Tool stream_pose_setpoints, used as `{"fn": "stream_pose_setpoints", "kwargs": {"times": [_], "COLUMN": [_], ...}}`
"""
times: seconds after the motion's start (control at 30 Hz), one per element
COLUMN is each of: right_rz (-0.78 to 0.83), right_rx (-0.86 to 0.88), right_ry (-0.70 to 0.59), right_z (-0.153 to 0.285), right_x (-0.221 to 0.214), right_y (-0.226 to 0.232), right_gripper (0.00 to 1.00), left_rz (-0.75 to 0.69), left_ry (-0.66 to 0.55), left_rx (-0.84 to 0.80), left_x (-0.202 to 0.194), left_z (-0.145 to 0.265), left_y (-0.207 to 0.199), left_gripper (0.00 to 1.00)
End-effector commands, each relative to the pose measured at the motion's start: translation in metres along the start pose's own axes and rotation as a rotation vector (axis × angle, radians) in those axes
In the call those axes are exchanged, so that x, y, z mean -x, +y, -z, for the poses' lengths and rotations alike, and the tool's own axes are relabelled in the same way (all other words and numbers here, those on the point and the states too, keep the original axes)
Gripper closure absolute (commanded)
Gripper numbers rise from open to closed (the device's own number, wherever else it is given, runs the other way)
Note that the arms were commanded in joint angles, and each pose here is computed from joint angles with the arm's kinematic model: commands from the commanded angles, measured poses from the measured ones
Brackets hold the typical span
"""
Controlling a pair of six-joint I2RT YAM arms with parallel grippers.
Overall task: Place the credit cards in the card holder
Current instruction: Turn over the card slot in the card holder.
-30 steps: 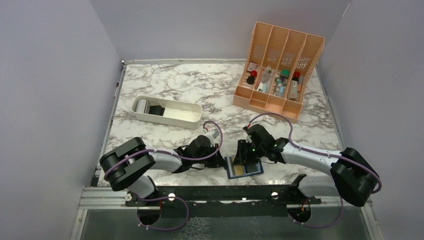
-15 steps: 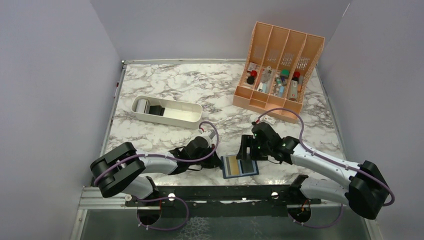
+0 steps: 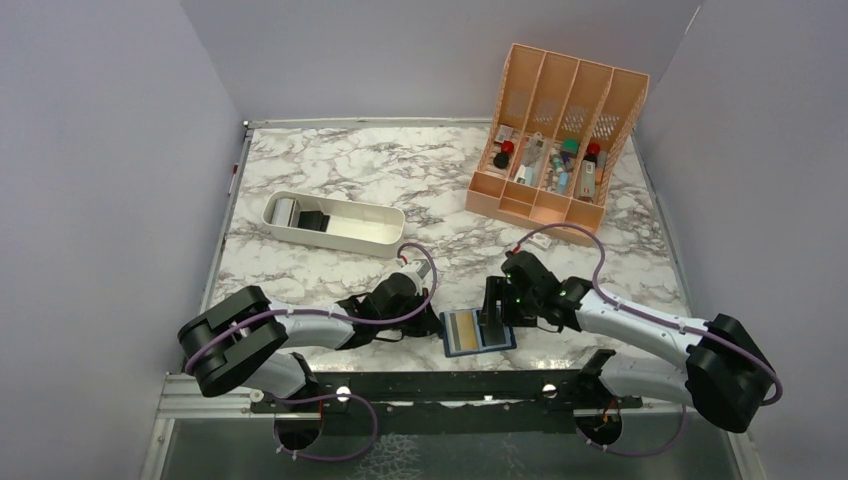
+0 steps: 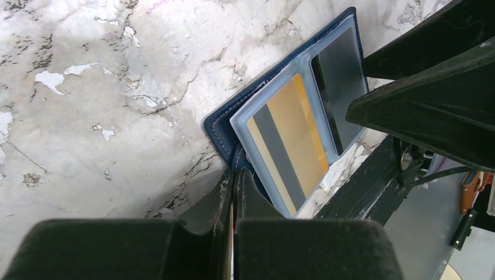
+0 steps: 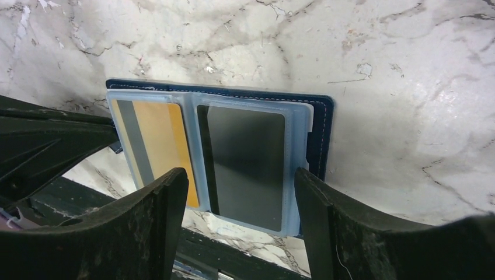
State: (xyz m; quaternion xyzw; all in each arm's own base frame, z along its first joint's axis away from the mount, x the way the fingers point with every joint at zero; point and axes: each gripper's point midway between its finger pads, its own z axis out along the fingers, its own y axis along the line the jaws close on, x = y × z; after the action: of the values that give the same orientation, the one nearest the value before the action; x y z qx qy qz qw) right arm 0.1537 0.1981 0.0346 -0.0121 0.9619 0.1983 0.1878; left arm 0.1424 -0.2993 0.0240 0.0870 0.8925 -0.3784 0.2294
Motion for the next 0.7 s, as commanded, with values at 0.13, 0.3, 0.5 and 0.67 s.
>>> {"fn": "stream_pose_setpoints", "kwargs": {"times": [0.13, 0.3, 0.5, 0.67], "right_rz": [-0.009, -0.005, 0.004, -0.007], "right_rx": [0.070, 0.107, 0.207, 0.284], "right_ry": [0.012, 0.008, -0.001, 0.019], "right_z": [-0.007, -0.001, 0.009, 0.012], "right_x": [-0.003, 0.000, 0.001, -0.003], "right_y": [0.012, 0.020, 0.038, 0.049], "right_gripper": [0.37, 0.45, 0.44, 0.42], "left_rz": [-0.026, -0.026, -0.026, -0.024], "left_ry": [-0.007, -0.009, -0.011, -0.011], "left_rx": [0.040, 0.036, 0.039, 0.041], "left_x": [0.001, 0.002, 0.002, 0.002], "left_z": [0.001, 0.001, 0.002, 0.001], "left_y": [0.007, 0.006, 0.006, 0.007], "left_gripper": [1.00, 1.00, 1.00, 1.00]}}
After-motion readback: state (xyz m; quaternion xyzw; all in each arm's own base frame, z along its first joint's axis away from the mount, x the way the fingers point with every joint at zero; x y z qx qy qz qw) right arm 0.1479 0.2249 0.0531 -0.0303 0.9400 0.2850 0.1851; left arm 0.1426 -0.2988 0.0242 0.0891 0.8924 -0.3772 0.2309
